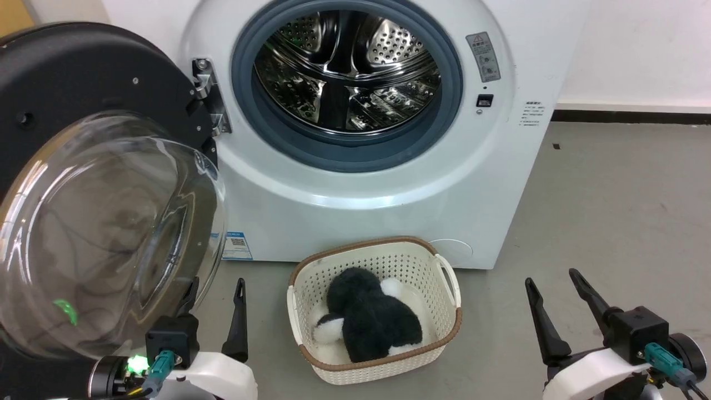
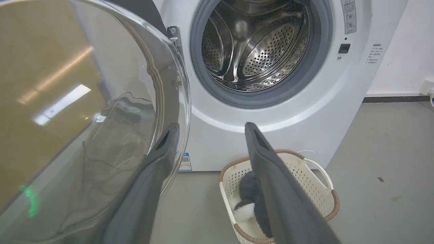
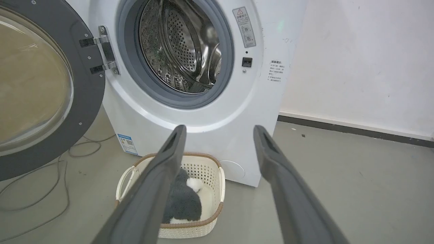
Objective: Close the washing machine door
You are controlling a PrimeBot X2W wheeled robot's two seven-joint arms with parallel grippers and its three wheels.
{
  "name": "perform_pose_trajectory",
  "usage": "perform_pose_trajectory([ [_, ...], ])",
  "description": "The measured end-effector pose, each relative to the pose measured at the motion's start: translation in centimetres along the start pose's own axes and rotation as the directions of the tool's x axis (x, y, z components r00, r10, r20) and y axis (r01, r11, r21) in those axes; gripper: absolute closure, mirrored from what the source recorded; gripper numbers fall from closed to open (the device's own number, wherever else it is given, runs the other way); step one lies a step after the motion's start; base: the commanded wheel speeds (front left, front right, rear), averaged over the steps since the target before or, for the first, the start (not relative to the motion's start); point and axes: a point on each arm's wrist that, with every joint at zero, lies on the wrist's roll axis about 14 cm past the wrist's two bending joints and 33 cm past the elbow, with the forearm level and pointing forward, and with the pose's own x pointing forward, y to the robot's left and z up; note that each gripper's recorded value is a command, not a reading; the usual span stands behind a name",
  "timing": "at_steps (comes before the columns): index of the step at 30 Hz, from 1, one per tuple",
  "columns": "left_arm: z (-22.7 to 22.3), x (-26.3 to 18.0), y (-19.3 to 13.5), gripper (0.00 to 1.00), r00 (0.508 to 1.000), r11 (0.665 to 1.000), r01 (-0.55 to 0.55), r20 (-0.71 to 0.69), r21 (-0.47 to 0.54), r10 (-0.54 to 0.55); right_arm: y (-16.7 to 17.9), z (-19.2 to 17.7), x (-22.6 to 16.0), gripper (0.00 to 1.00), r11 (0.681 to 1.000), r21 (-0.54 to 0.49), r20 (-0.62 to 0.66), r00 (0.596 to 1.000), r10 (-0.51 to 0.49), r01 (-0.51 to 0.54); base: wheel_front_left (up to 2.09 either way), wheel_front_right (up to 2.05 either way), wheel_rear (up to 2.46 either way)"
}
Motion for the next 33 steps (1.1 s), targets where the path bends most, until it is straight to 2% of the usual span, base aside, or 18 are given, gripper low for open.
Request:
perform_pose_trajectory([
  [16, 0.5, -1.9, 2.6, 0.00, 0.995, 0.996, -0.090, 0.038, -0.018, 0.090, 3.4, 0.6, 1.5, 0.00, 0.994, 0.031, 0.042, 0.994, 0.103, -0.105, 0.00, 0.00, 0.00],
  [33, 0.7, -4.4, 5.2, 0.00, 0.981, 0.983, -0.180, 0.066, -0.022, 0.181, 7.3, 0.8, 2.3, 0.00, 0.974, 0.056, 0.069, 0.974, 0.217, -0.221, 0.00, 0.00, 0.00],
])
